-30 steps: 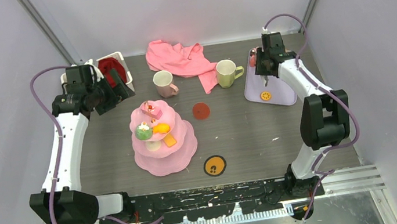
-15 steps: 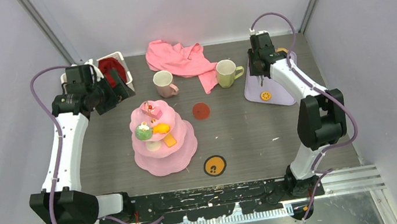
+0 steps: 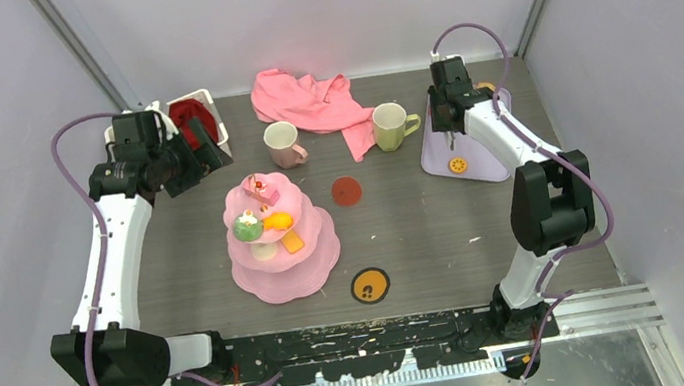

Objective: Serve the afternoon tea

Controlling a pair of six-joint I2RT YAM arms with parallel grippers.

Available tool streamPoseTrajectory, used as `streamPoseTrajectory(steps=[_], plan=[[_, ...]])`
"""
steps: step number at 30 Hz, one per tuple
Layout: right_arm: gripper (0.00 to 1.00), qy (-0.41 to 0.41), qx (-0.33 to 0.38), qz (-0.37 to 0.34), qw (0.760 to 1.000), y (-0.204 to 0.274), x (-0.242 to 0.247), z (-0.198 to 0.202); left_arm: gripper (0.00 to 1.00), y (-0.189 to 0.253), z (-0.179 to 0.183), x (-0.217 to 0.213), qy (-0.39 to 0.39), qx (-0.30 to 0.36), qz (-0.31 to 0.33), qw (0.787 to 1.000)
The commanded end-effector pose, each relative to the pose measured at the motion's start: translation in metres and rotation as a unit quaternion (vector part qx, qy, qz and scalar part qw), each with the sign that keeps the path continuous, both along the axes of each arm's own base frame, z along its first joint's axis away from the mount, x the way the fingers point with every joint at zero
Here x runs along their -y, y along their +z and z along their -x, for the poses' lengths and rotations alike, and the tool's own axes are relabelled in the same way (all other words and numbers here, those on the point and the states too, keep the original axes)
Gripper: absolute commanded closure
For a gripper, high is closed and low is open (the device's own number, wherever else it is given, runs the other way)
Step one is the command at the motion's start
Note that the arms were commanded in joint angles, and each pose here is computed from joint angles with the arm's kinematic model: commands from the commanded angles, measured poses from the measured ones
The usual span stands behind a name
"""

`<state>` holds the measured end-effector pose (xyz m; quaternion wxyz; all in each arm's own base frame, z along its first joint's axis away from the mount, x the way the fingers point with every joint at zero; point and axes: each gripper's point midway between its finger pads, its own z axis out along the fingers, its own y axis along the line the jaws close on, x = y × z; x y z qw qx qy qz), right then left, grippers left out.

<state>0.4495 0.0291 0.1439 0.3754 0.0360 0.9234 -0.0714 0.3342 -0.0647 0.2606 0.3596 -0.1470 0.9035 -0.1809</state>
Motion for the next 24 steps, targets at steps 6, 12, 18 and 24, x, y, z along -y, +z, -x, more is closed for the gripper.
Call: streamPoseTrajectory(steps=[6,12,18,24], plan=[[0.99,-0.007,0.057,-0.006,0.998,0.032,0.000,-0.013,0.12,0.019,-0.006,0.000,-0.004,0.033,0.001,0.999],[0.99,-0.010,0.056,-0.008,0.998,0.032,0.000,-0.011,0.12,0.020,-0.005,0.000,-0.005,0.035,0.001,0.999],[0.99,-0.009,0.058,-0.012,0.998,0.033,-0.001,-0.009,0.12,0.020,-0.004,0.000,-0.004,0.034,0.000,0.999],[0.99,-0.001,0.059,-0.027,0.998,0.040,-0.005,-0.002,0.12,0.020,-0.004,0.000,-0.004,0.035,0.002,0.999]])
